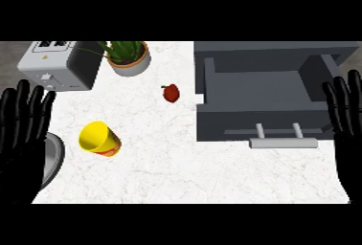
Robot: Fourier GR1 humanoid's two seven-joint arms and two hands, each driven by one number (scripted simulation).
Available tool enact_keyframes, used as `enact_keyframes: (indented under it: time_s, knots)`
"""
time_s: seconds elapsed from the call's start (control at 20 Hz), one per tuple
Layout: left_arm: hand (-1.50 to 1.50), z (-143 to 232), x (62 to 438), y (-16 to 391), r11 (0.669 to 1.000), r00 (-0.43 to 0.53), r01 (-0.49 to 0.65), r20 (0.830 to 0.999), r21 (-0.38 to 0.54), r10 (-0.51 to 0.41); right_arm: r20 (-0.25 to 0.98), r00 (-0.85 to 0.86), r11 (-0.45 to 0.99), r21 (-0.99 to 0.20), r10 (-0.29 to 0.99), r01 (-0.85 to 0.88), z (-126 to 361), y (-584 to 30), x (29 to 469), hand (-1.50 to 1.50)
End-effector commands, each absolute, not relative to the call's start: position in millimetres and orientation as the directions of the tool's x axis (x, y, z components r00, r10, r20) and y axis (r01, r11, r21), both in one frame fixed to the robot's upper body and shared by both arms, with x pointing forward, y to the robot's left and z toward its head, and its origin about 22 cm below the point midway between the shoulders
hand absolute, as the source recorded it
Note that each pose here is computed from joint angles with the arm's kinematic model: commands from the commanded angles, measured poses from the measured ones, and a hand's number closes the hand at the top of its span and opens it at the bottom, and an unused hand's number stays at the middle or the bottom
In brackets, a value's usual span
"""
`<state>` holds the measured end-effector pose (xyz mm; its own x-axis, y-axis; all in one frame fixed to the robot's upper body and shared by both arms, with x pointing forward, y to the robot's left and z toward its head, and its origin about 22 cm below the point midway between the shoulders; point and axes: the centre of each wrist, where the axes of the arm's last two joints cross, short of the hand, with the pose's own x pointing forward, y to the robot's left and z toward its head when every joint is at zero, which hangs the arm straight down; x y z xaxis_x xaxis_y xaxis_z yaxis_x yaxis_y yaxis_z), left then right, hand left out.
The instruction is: Pick up the cup, place it into the drawer and close the drawer
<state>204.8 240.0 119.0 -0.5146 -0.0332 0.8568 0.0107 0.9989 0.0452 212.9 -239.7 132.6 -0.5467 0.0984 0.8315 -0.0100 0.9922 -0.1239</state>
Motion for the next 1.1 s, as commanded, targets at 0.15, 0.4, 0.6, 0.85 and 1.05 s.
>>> enact_keyframes:
  time_s: [0.15,0.4,0.6,0.85,1.05]
  knots:
    - [-1.5,111,222,245,0.92,-0.457,-0.38,0.845,0.099,-0.279,0.847,-0.527,0.993,-0.108,0.066,-0.05,123,-241,206,-1.5]
    - [-1.5,103,236,229,0.833,-0.404,-0.545,0.901,-0.099,-0.157,0.902,-0.429,0.987,-0.019,-0.053,-0.162,129,-231,225,-1.5]
    - [-1.5,94,262,210,0.813,-0.393,-0.574,0.904,-0.098,-0.168,0.908,-0.417,0.988,-0.027,-0.039,-0.151,114,-242,214,-1.5]
    - [-1.5,115,267,194,0.825,-0.392,-0.554,0.909,-0.112,-0.14,0.908,-0.416,0.99,-0.008,-0.052,-0.141,118,-230,229,-1.5]
    - [-1.5,119,277,197,0.816,-0.396,-0.566,0.906,-0.116,-0.146,0.904,-0.426,0.989,-0.025,-0.04,-0.146,130,-214,216,-1.5]
